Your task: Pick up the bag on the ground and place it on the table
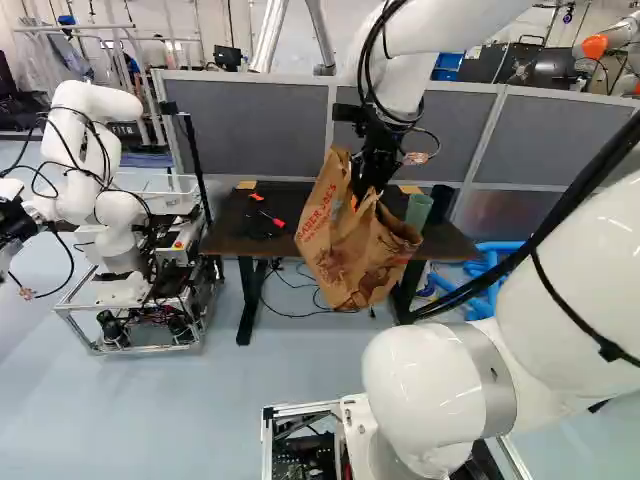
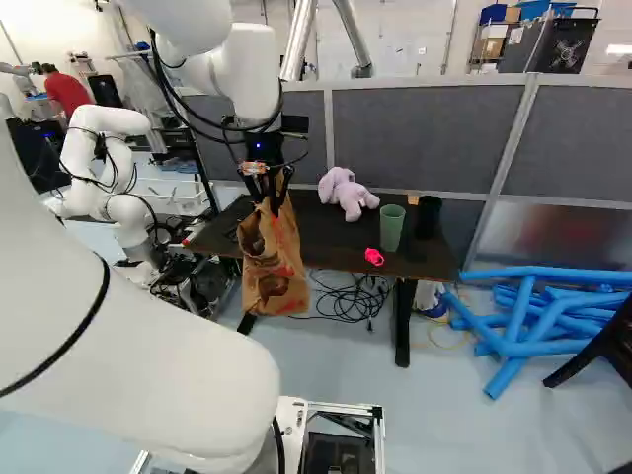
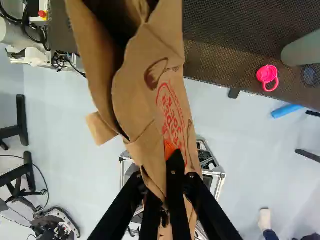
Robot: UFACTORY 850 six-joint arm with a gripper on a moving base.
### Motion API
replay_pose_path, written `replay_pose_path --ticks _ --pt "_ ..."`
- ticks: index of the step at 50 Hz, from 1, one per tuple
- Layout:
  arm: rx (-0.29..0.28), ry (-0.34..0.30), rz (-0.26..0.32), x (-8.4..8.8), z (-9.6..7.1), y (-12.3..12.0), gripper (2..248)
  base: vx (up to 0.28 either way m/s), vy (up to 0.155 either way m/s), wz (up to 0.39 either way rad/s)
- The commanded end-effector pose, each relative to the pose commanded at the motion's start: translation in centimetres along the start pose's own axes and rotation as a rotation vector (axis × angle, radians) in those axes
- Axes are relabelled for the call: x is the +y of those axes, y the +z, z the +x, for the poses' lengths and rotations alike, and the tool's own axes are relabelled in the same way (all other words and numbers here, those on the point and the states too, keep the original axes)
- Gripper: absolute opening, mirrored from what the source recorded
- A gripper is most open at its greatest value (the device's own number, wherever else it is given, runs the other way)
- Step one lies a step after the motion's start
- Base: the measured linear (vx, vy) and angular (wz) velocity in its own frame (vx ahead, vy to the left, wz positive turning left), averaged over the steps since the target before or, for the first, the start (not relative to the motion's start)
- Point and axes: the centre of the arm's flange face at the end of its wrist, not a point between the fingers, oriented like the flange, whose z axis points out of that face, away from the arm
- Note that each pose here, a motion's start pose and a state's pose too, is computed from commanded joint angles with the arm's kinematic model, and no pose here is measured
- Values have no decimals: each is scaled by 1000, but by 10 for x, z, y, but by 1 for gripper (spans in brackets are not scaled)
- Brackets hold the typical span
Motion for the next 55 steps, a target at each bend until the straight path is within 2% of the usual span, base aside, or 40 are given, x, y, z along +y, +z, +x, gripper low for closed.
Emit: replay_pose_path --ticks 31,55 --pt "0 0 0 0 0 0 21 127 -38 -9" --pt "-4 0 1 1 5 0 21 0 1 2"
